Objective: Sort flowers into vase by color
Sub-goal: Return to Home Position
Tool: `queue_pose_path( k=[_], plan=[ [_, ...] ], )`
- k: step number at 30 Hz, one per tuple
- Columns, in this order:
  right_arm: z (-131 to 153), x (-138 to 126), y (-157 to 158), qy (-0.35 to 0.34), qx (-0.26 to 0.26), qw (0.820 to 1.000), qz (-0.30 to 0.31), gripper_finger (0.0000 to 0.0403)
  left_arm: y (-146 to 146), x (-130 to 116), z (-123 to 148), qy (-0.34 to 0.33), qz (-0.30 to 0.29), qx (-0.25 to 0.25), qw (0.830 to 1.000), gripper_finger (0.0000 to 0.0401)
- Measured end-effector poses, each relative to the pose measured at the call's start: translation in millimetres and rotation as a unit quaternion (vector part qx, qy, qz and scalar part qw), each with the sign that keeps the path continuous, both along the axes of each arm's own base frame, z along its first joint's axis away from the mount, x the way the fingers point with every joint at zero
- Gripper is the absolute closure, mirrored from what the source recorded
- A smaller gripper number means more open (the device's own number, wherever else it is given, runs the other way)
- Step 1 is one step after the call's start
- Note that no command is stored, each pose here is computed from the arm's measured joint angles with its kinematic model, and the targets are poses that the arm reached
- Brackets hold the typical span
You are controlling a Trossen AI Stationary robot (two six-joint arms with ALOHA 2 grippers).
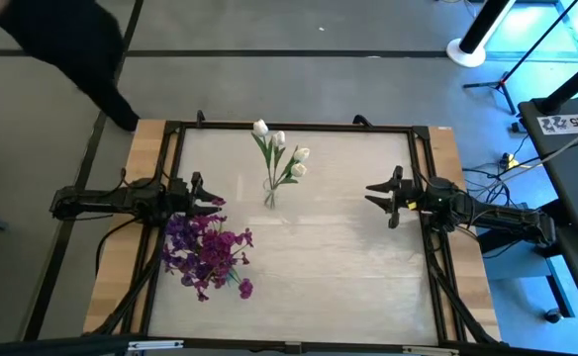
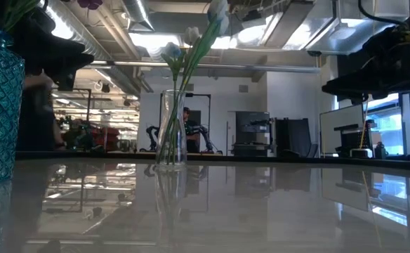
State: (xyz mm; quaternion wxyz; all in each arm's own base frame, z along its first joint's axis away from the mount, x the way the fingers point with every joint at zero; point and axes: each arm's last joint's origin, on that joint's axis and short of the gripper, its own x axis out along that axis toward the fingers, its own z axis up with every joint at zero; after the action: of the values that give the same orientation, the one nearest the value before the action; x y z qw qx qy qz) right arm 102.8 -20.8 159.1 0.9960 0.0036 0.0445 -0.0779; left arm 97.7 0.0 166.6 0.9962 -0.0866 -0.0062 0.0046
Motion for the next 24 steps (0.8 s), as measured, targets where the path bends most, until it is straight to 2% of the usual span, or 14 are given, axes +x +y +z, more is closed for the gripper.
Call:
queue_pose_path(
  k=[17,24],
  plan=[
    [-0.1,-0.1,0.1,0.000,0.000,1.000,0.000,0.0269,0.0,0.0,-0.1,0.000,0.000,0.000,1.000,0.0273],
    [8.8,-5.4,8.1,-0.053,-0.010,0.998,0.032,0.0269,0.0,0.0,-0.1,0.000,0.000,0.000,1.000,0.0273]
  ],
)
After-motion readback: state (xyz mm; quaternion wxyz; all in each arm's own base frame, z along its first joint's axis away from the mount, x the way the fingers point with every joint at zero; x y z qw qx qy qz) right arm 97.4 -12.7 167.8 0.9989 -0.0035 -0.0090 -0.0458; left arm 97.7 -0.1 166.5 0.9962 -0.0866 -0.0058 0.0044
